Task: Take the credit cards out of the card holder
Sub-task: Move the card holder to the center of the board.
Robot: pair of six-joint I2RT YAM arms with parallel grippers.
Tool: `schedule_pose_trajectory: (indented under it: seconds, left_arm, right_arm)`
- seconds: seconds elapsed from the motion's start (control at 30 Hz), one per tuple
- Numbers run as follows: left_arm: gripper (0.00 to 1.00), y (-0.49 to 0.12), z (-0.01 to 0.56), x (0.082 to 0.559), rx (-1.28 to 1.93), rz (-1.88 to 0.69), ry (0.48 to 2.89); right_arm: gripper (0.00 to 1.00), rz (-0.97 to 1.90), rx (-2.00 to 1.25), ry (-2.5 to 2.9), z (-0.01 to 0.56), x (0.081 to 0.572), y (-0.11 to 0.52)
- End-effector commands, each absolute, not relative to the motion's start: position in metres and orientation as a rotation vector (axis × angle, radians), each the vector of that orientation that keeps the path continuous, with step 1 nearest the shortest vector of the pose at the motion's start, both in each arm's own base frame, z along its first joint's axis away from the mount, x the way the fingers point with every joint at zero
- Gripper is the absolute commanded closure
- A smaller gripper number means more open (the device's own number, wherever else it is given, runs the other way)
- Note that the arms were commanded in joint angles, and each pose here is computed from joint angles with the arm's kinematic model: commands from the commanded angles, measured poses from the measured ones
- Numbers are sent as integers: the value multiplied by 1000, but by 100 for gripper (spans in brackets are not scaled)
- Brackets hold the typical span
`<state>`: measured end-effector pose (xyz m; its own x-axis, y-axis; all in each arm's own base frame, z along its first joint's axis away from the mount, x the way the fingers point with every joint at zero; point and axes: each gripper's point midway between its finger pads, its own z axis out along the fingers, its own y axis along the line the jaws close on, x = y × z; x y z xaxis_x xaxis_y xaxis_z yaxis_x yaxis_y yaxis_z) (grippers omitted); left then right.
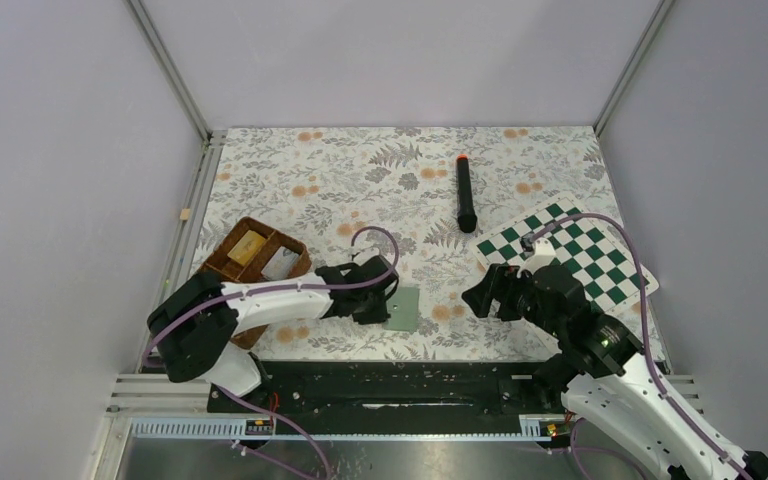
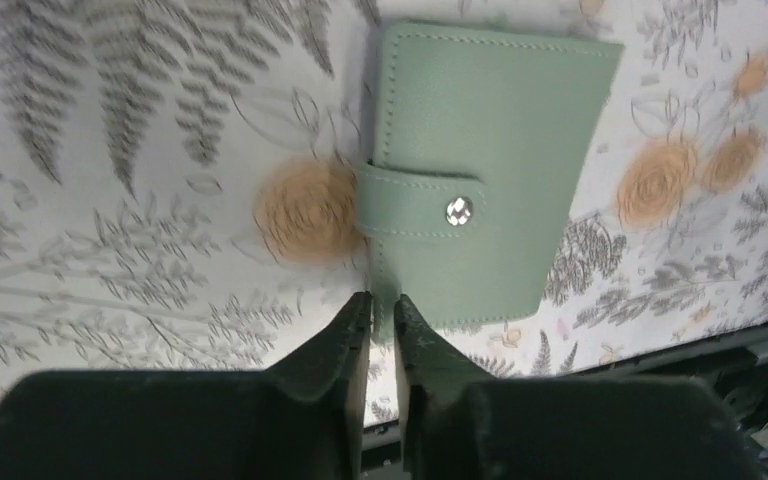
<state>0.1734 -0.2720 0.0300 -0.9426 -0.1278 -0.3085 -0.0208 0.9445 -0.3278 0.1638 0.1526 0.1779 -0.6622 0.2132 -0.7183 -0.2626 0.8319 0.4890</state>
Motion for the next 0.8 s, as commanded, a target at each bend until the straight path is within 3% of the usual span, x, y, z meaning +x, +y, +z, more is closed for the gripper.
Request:
schedule_pose_trajectory:
  seconds: [0.0,0.1,0.2,0.23,0.4,0.77]
  left_arm:
    - [79,-275,48,164,-133,-452,2689]
    - [60,-274,59,166,-123,-466,2640]
    - [56,-277,73,171,-107,-503,2572]
    - [54,-277,81,179,-96,-492,2531]
    - [54,-298,85,194,43,-452,2520]
    - [56,-316,57,211,151,-261,2580]
  right_arm:
    - [18,777,7,2225,163,159,160]
    - [28,819,21,2242,155,157,166]
    - [36,873,62,2230,149,160,173]
    - [44,917,95,2237,141,161,180]
    - [62,946,128,2256,122,169,192]
    - [63,944,73,2255,115,166,191]
